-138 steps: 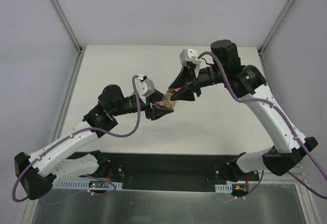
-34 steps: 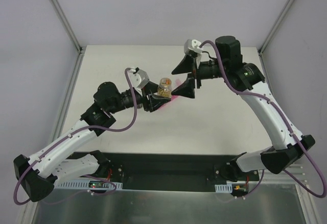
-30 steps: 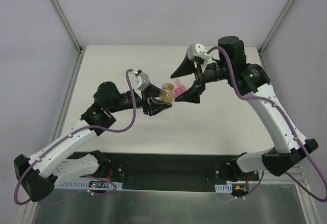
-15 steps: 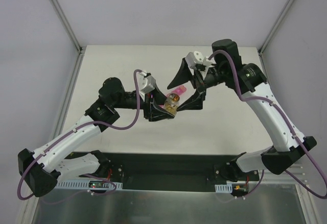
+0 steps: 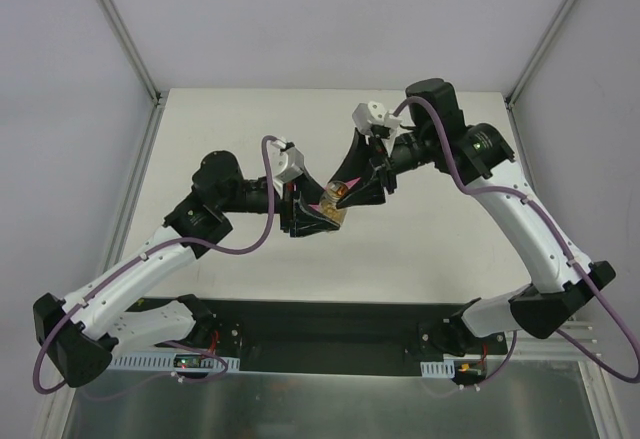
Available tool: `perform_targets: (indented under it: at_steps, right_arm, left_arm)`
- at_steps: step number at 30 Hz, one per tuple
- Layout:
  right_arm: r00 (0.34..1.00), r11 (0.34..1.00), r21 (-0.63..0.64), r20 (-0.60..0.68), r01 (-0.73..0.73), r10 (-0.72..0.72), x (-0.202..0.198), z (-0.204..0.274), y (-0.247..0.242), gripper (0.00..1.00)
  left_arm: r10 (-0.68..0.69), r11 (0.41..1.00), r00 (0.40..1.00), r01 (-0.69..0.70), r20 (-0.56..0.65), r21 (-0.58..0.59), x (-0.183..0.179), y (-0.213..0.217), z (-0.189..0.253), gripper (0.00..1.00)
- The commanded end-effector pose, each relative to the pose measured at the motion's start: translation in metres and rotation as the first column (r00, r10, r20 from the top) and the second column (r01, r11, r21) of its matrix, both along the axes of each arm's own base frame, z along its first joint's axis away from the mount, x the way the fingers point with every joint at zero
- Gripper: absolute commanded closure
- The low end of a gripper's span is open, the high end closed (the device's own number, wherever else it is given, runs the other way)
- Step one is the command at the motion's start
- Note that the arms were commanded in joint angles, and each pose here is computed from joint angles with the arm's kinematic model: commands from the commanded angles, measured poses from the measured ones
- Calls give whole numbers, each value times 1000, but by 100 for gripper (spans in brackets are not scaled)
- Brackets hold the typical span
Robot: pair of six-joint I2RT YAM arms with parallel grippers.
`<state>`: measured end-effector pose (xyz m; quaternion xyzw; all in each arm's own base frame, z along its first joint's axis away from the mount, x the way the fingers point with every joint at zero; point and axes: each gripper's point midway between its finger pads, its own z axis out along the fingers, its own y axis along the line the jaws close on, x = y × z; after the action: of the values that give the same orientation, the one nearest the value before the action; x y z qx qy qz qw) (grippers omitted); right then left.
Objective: Sort the pills into containers
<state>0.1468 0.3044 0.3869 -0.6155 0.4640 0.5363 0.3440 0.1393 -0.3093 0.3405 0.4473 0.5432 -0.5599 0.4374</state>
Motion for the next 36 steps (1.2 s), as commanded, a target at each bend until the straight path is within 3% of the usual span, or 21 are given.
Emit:
perform_targets:
  at_steps: [1,12,13,20,24,29,34,36]
  right_arm:
    - [993,998,2,97,61,-61,3,5,5,67]
    - [935,931,-81,34,356,-354,59,-10,21,68]
    - [927,923,-91,27,374,-373,63,-13,22,68]
    - [877,867,-136,30,479,-479,85,-29,24,69]
    - [879,868,-141,44,476,-475,84,-33,22,68]
    - [906,899,-116,70,423,-418,74,-31,20,49]
    - [919,910,-121,54,395,-392,71,-34,22,50]
    - [922,916,-111,45,387,-384,70,-32,24,60]
  left_arm:
    - [147,989,985,-144,94,-40,21,7,25,91]
    - [458,886,876,-464,152,5,69,15,13,91]
    - [508,857,847,-516,158,6,78,18,12,91]
    - [595,796,786,-605,167,8,92,12,12,92]
    - [591,800,784,-600,191,-13,92,12,16,92]
    - [521,849,825,-528,218,-29,77,8,18,92]
    - [453,888,865,-459,215,-27,62,4,15,92]
    - [447,892,869,-452,211,-29,60,4,16,92]
